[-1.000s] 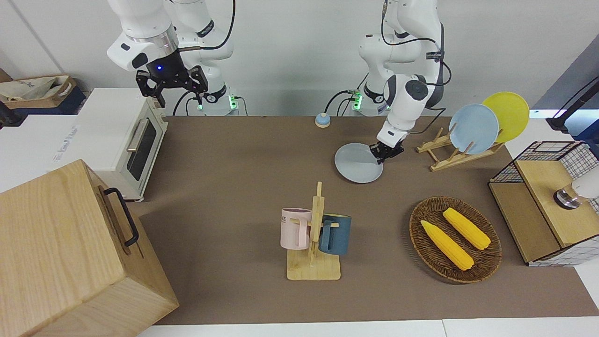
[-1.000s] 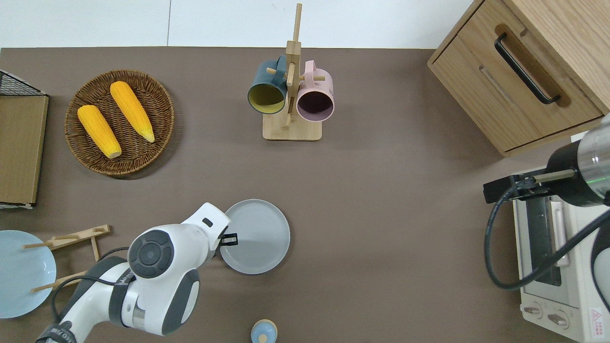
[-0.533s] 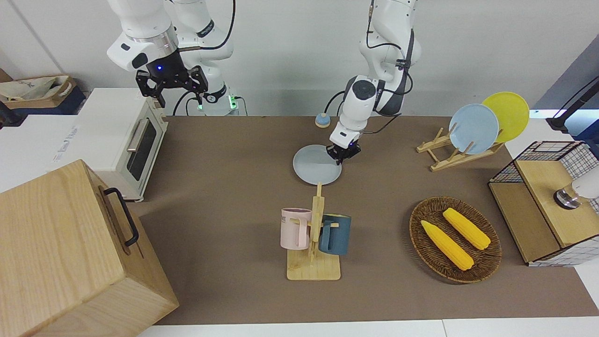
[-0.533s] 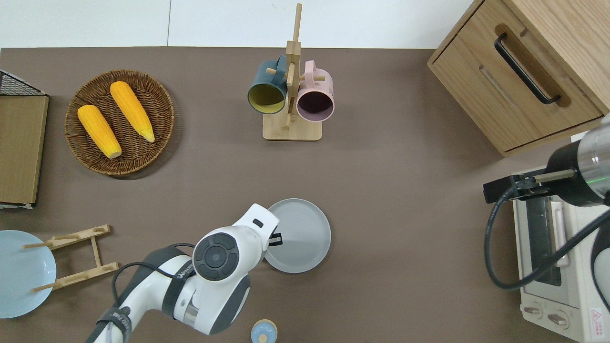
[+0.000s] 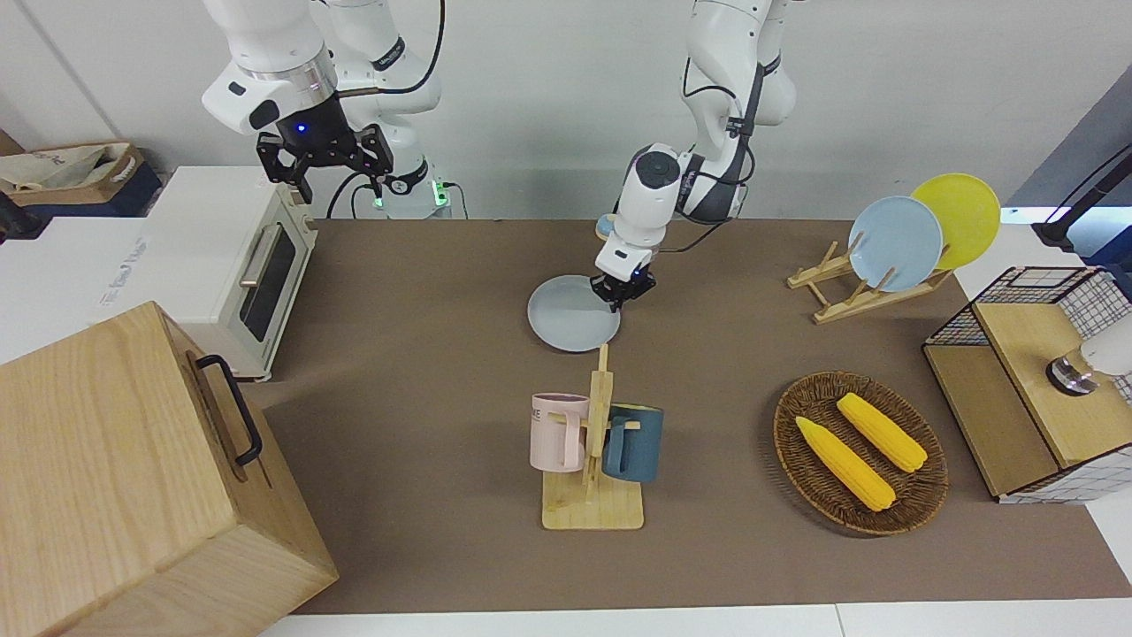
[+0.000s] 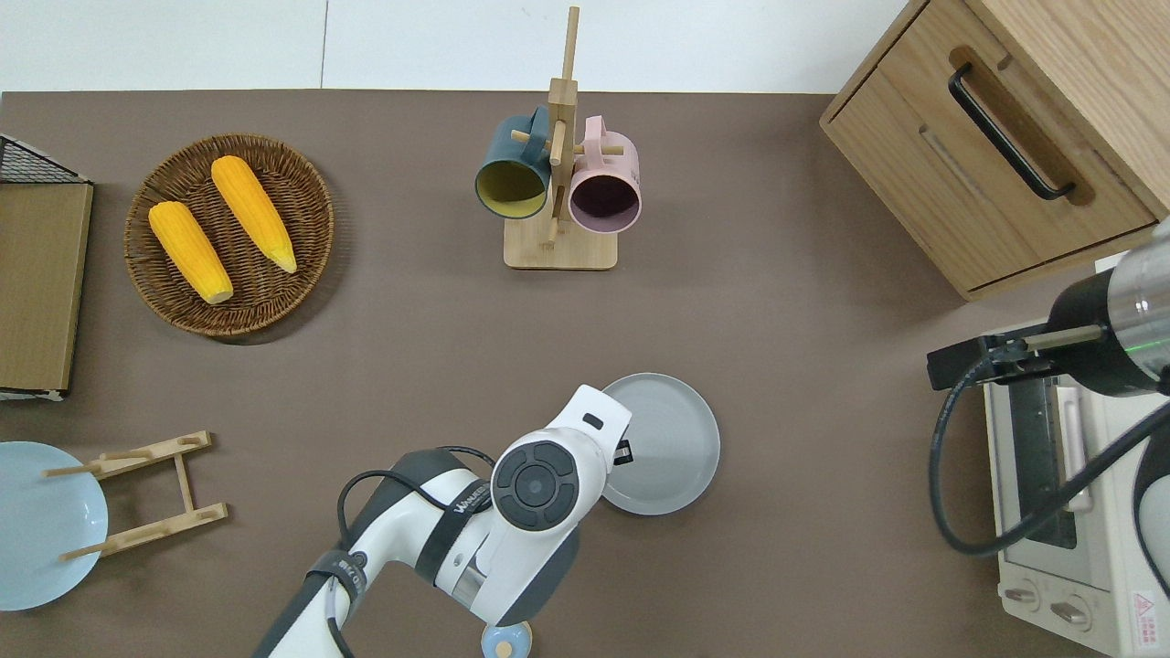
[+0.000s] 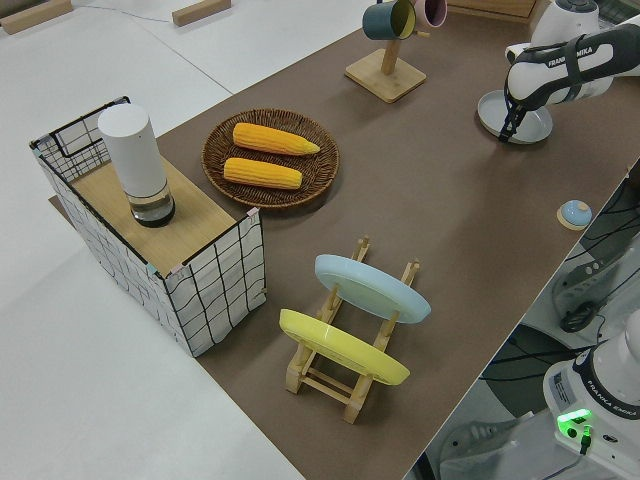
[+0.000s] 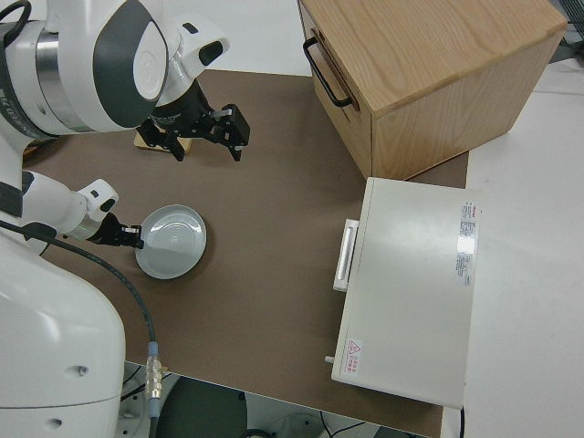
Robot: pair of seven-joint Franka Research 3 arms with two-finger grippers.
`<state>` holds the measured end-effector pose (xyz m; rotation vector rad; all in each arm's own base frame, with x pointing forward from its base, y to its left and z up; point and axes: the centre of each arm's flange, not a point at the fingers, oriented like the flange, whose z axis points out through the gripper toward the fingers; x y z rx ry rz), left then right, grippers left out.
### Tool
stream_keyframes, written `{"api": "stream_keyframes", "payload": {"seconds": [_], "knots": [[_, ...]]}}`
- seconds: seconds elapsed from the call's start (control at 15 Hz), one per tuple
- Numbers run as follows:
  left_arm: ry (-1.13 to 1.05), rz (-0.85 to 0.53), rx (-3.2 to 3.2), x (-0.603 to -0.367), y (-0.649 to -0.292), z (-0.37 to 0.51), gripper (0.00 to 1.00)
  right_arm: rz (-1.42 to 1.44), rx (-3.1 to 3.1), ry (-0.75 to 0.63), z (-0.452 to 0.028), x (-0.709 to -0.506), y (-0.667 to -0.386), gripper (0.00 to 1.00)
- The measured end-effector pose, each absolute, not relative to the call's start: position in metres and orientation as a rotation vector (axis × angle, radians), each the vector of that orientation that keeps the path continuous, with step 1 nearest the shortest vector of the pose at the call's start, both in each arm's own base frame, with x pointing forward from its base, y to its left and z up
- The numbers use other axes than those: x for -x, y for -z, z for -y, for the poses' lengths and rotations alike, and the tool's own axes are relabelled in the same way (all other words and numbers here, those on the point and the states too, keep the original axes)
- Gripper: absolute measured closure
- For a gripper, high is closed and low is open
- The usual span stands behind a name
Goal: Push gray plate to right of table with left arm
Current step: 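Push the gray plate with the left gripper across the table toward the toaster oven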
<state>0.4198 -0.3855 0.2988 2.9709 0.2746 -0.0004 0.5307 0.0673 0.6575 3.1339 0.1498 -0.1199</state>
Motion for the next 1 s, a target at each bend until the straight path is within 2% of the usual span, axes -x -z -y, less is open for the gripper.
{"api": "stream_keyframes", "payload": {"seconds": [0.67, 1.0], "knots": [[0.029, -0.289, -2.939, -0.409, -0.298, 0.473, 0.97, -0.15, -3.134, 0.12, -0.067, -0.531, -0.657, 0.01], [0.045, -0.285, -2.947, -0.41, -0.299, 0.484, 0.96, -0.15, -3.134, 0.12, -0.067, -0.531, -0.657, 0.01]]}}
